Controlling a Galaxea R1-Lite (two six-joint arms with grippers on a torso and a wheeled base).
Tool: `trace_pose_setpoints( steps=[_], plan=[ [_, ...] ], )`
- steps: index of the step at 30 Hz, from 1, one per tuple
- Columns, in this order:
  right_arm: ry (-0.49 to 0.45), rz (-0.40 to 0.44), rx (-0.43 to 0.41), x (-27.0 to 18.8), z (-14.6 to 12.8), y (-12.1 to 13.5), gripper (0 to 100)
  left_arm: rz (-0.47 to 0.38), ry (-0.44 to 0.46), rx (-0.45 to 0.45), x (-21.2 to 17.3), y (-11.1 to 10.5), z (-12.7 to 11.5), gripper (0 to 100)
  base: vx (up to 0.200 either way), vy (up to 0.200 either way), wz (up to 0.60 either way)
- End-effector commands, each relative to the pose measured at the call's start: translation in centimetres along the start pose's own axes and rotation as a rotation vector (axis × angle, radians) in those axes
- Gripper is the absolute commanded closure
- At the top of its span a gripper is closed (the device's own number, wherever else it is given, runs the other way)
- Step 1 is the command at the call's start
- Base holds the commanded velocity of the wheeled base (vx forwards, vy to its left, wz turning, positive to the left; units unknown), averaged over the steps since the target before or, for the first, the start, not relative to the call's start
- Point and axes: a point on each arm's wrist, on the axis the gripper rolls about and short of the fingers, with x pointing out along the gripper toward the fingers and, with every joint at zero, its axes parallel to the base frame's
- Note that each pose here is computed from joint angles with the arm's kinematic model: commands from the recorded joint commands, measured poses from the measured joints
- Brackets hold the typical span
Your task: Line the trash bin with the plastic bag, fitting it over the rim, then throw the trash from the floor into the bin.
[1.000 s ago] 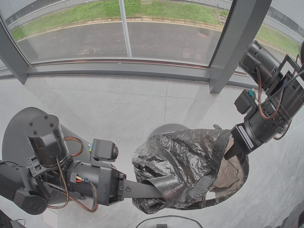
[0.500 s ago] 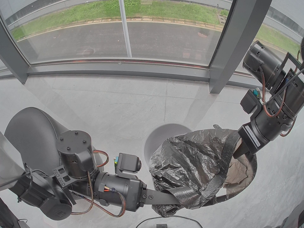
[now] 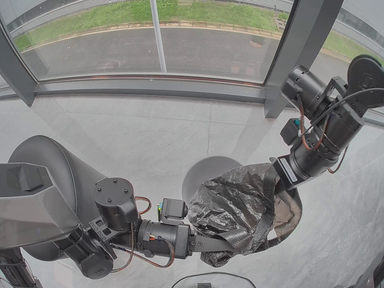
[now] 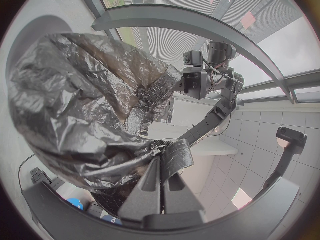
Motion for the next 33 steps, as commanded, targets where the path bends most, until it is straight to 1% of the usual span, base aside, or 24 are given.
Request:
trace_pose_setpoints(
  steps=[1,3,5,8,14,21,22,24,29,30,33],
  plan=[
    [-0.007,0.004,0.011,4.8,1.6,0.0,100,0.032,-0.033,-0.049,-0.6,3.0,0.2,100,0.000,0.000,0.00],
    [-0.034,0.011,0.013,5.9,2.1,0.0,100,0.038,-0.054,-0.053,-1.1,3.5,0.5,100,0.000,0.000,0.00],
    [-0.040,0.016,0.015,6.9,2.6,0.1,100,0.048,-0.073,-0.057,-1.6,3.9,0.9,100,0.000,0.000,0.00],
    [-0.028,0.010,0.019,7.7,2.8,0.0,100,0.064,-0.097,-0.066,-2.3,4.6,1.3,100,0.000,0.000,0.00],
    [-0.023,0.003,0.048,8.0,3.1,-0.9,100,0.078,-0.105,-0.085,-2.6,5.4,1.3,100,0.000,0.000,0.00],
    [-0.031,0.001,0.065,8.6,3.3,-1.5,100,0.086,-0.121,-0.084,-2.6,6.2,1.8,100,0.000,0.000,0.00],
    [-0.060,0.008,0.061,9.2,3.4,-1.5,100,0.090,-0.136,-0.081,-2.9,6.4,2.2,100,0.000,0.000,0.00],
    [-0.082,0.012,0.059,10.2,3.5,-1.6,100,0.097,-0.157,-0.078,-3.5,6.8,2.7,100,0.000,0.000,0.00],
    [-0.134,0.027,0.057,12.0,3.9,-1.7,100,0.128,-0.199,-0.105,-4.2,7.8,3.0,100,0.000,0.000,0.00],
    [-0.158,0.033,0.056,12.7,4.0,-1.7,100,0.143,-0.230,-0.111,-4.3,8.1,3.3,100,0.000,0.000,0.00],
    [-0.197,0.039,0.052,13.6,4.2,-1.8,100,0.161,-0.270,-0.123,-4.8,8.4,3.8,100,0.000,0.000,0.00]
  ],
)
